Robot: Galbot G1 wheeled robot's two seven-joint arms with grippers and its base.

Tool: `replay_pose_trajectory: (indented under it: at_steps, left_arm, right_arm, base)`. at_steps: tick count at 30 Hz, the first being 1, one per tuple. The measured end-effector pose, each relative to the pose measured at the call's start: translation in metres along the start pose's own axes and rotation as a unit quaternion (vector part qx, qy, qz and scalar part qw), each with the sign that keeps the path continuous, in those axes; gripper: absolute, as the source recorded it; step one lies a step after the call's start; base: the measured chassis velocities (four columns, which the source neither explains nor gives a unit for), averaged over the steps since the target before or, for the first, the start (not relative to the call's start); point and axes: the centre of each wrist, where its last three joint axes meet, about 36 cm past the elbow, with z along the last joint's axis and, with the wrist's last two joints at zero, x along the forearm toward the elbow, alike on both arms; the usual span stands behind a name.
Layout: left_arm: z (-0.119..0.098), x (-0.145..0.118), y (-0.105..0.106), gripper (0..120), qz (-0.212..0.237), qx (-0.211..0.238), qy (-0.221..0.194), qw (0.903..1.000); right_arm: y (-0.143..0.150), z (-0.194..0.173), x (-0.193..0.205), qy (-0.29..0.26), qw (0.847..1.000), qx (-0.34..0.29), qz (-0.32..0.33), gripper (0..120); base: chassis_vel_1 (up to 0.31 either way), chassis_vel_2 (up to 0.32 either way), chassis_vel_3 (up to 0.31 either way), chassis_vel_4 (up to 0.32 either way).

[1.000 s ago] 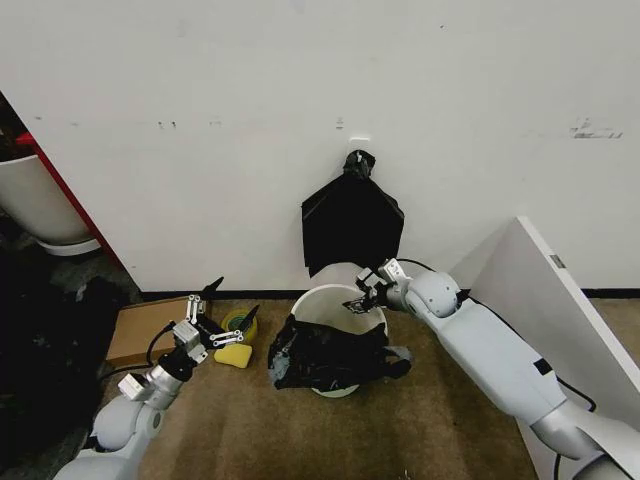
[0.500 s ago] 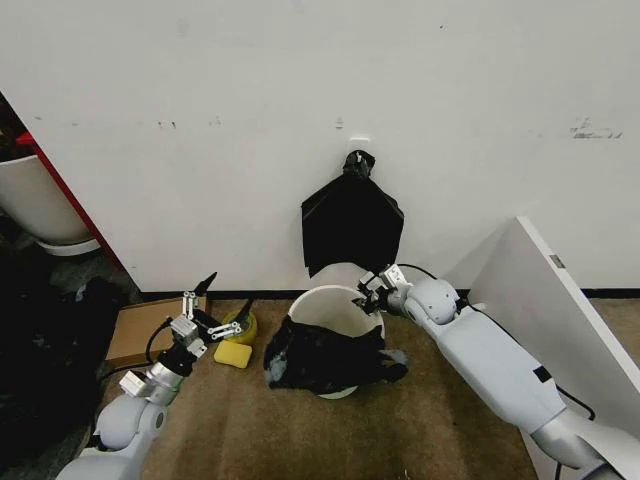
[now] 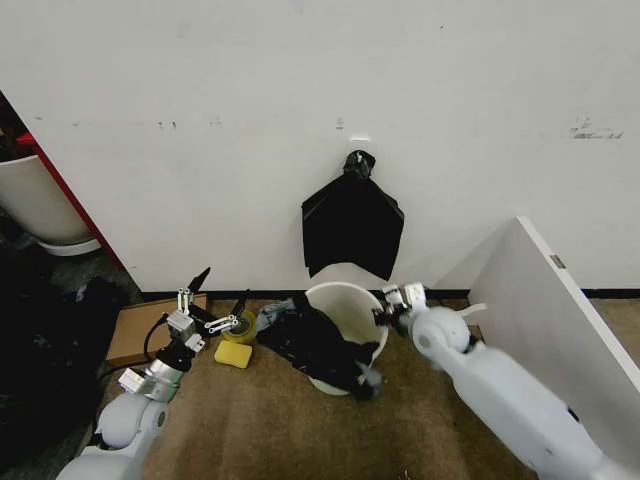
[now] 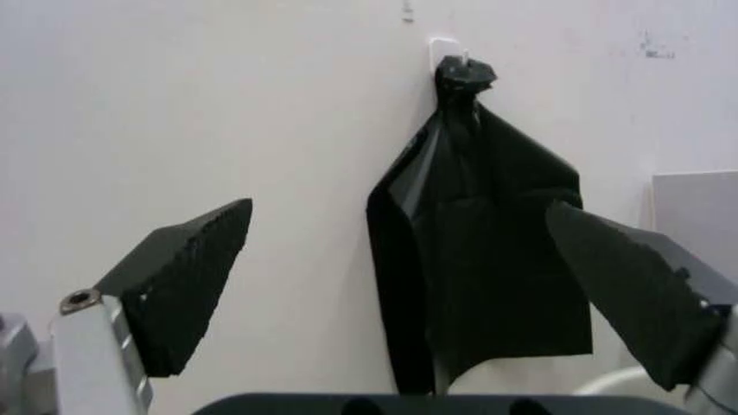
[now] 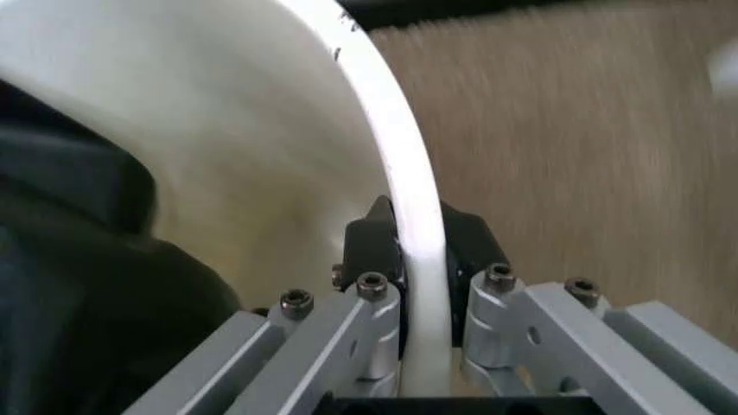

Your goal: Place the garbage bag over the trash bin.

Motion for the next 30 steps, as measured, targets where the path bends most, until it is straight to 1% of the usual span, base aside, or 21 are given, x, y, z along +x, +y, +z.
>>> replay_pose_trajectory:
  at_steps: [1, 2, 3, 4, 5, 6, 7, 8, 9, 10, 12, 13, 14, 16, 21, 24, 26, 30]
  left_arm:
    - [0.0, 0.0, 0.0, 100, 0.0, 0.0, 0.0, 1.0]
    - [0.003, 0.0, -0.004, 100, 0.002, 0.002, 0.001, 1.0]
    - [0.005, 0.0, -0.007, 100, 0.003, 0.004, 0.001, 1.0]
    - [0.006, 0.0, -0.008, 100, 0.003, 0.005, 0.001, 1.0]
    - [0.006, 0.0, -0.008, 100, 0.003, 0.005, 0.001, 1.0]
    - [0.007, -0.002, -0.011, 100, 0.004, 0.007, -0.001, 1.0]
    - [0.007, -0.002, -0.012, 100, 0.004, 0.008, -0.001, 1.0]
    - [0.008, -0.003, -0.014, 100, 0.006, 0.01, -0.002, 0.9999]
    - [0.008, -0.003, -0.015, 100, 0.007, 0.011, -0.002, 0.9999]
    - [0.008, -0.004, -0.015, 100, 0.007, 0.011, -0.002, 0.9999]
    - [0.008, -0.004, -0.015, 100, 0.007, 0.011, -0.003, 0.9999]
    - [0.008, -0.004, -0.015, 100, 0.007, 0.011, -0.003, 0.9999]
    - [0.007, -0.004, -0.015, 100, 0.008, 0.01, -0.003, 0.9999]
    - [0.006, -0.003, -0.013, 100, 0.009, 0.007, -0.002, 0.9999]
    - [0.005, 0.001, -0.005, 100, 0.007, -0.001, -0.002, 1.0]
    - [0.006, 0.003, -0.001, 100, 0.005, -0.003, -0.003, 1.0]
    - [0.006, 0.003, -0.001, 100, 0.005, -0.004, -0.003, 1.0]
    - [0.006, 0.004, 0.001, 100, 0.008, -0.005, -0.002, 1.0]
  right_arm:
    - [0.001, 0.002, 0.002, -0.001, 1.0, -0.005, 0.002, 3]
    - [0.005, 0.02, 0.015, -0.013, 0.999, -0.047, 0.021, 3]
    - [0.009, 0.031, 0.018, -0.022, 0.997, -0.069, 0.034, 3]
    - [0.011, 0.037, 0.02, -0.029, 0.995, -0.082, 0.042, 3]
    - [0.011, 0.037, 0.02, -0.029, 0.995, -0.082, 0.042, 3]
    - [0.016, 0.048, 0.02, -0.042, 0.991, -0.112, 0.058, 3]
    - [0.016, 0.05, 0.02, -0.045, 0.99, -0.119, 0.06, 3]
    - [0.02, 0.055, 0.019, -0.058, 0.984, -0.152, 0.07, 3]
    - [0.022, 0.056, 0.019, -0.063, 0.981, -0.169, 0.074, 3]
    - [0.022, 0.056, 0.018, -0.064, 0.98, -0.171, 0.074, 3]
    - [0.025, 0.057, 0.017, -0.073, 0.973, -0.202, 0.079, 3]
    - [0.025, 0.057, 0.017, -0.073, 0.973, -0.202, 0.079, 3]
    - [0.027, 0.056, 0.015, -0.081, 0.967, -0.227, 0.081, 3]
    - [0.031, 0.057, 0.014, -0.088, 0.961, -0.248, 0.081, 3]
    - [0.041, 0.064, 0.01, -0.076, 0.957, -0.267, 0.087, 3]
    - [0.049, 0.078, 0.006, -0.072, 0.957, -0.265, 0.095, 3]
    - [0.05, 0.079, 0.006, -0.072, 0.957, -0.265, 0.095, 3]
    - [0.06, 0.093, 0.015, -0.07, 0.957, -0.263, 0.097, 3]
  base:
    - [0.0, 0.0, 0.0, 0.0]
    - [0.0, 0.0, 0.0, 0.0]
    - [0.0, 0.0, 0.0, 0.0]
    - [0.0, 0.0, 0.0, 0.0]
    - [0.0, 0.0, 0.0, 0.0]
    - [0.0, 0.0, 0.0, 0.0]
    - [0.0, 0.0, 0.0, 0.0]
    - [0.0, 0.0, 0.0, 0.0]
    - [0.0, 0.0, 0.0, 0.0]
    - [0.0, 0.0, 0.0, 0.0]
    - [0.0, 0.0, 0.0, 0.0]
    - [0.0, 0.0, 0.0, 0.0]
    - [0.0, 0.0, 0.0, 0.0]
    - [0.0, 0.0, 0.0, 0.0]
    - [0.0, 0.0, 0.0, 0.0]
    - [0.0, 0.0, 0.0, 0.0]
    - [0.0, 0.0, 0.0, 0.0]
    - [0.0, 0.0, 0.0, 0.0]
